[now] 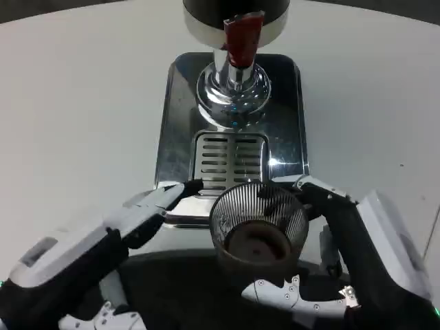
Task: Grasp the cup under the faucet to collect the drink, then remove the cup.
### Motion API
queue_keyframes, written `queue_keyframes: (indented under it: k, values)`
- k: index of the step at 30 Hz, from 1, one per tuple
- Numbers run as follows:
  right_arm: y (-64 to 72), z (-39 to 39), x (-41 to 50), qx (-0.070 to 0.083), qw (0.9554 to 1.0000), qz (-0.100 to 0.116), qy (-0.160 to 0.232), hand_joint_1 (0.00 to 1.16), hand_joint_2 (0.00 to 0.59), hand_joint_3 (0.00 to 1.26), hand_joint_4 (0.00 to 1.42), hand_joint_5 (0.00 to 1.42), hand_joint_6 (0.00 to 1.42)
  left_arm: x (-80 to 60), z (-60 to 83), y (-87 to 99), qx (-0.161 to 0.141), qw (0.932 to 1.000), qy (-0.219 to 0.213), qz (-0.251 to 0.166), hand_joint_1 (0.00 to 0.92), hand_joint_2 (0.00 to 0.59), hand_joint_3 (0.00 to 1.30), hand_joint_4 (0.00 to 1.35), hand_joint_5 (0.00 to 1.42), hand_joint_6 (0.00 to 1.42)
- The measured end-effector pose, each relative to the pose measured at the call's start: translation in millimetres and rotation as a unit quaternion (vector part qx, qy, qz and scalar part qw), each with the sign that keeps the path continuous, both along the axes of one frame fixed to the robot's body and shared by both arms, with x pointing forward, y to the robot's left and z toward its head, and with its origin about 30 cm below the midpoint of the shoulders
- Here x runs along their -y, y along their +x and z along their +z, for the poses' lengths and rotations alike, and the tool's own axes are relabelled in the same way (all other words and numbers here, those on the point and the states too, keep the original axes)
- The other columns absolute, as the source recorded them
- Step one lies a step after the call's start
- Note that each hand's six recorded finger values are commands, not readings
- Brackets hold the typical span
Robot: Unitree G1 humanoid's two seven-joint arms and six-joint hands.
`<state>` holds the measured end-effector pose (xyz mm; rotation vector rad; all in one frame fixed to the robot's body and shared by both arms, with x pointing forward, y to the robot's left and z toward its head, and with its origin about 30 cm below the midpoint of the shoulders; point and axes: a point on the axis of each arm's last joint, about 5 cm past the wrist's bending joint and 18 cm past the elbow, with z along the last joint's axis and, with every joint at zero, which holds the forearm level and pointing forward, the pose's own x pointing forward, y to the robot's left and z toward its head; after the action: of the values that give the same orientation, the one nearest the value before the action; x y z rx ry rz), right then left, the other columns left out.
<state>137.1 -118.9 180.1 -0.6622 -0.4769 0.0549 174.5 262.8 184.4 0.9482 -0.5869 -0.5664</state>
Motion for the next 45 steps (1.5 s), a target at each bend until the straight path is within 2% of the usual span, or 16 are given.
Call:
queue_keyframes:
  k: [3, 8, 13, 17, 27, 45]
  values:
    - [-2.2, 0.7, -0.3, 0.004, 1.0000, 0.006, -0.002, 1.03, 0.099, 1.01, 1.14, 1.18, 1.37, 5.2, 0.2, -4.6, 0.009, 0.9997, 0.023, 0.010, 0.114, 0.095, 0.00, 0.00, 0.00, 0.00]
    - [-6.6, -0.8, 0.8, -0.006, 0.9998, 0.012, -0.012, 1.03, 0.094, 1.01, 1.14, 1.18, 1.37, 12.0, -0.4, -12.6, 0.016, 0.9983, 0.049, 0.026, 0.162, 0.095, 0.00, 0.00, 0.00, 0.00]
    - [-10.4, 2.0, 0.8, -0.003, 0.9995, 0.025, -0.017, 1.03, 0.089, 1.01, 1.14, 1.18, 1.37, 19.3, -1.5, -20.9, 0.024, 0.9960, 0.074, 0.044, 0.184, 0.103, 0.00, 0.00, 0.00, 0.00]
    - [-11.4, 2.1, 1.1, -0.007, 0.9992, 0.032, -0.024, 1.03, 0.088, 1.01, 1.14, 1.18, 1.37, 23.9, -1.6, -26.0, 0.029, 0.9940, 0.085, 0.062, 0.204, 0.105, 0.00, 0.00, 0.00, 0.00]
    - [-16.6, 4.5, 1.0, -0.005, 0.9986, 0.046, -0.025, 1.03, 0.087, 1.01, 1.14, 1.18, 1.37, 29.3, 0.0, -31.8, 0.029, 0.9905, 0.096, 0.095, 0.210, 0.108, 0.00, 0.00, 0.00, 0.00]
    - [-22.2, 2.2, 2.0, -0.017, 0.9985, 0.046, -0.025, 1.03, 0.087, 1.01, 1.14, 1.18, 1.37, 30.0, -2.1, -36.5, 0.022, 0.9898, 0.096, 0.103, 0.214, 0.111, 0.00, 0.00, 0.00, 0.00]
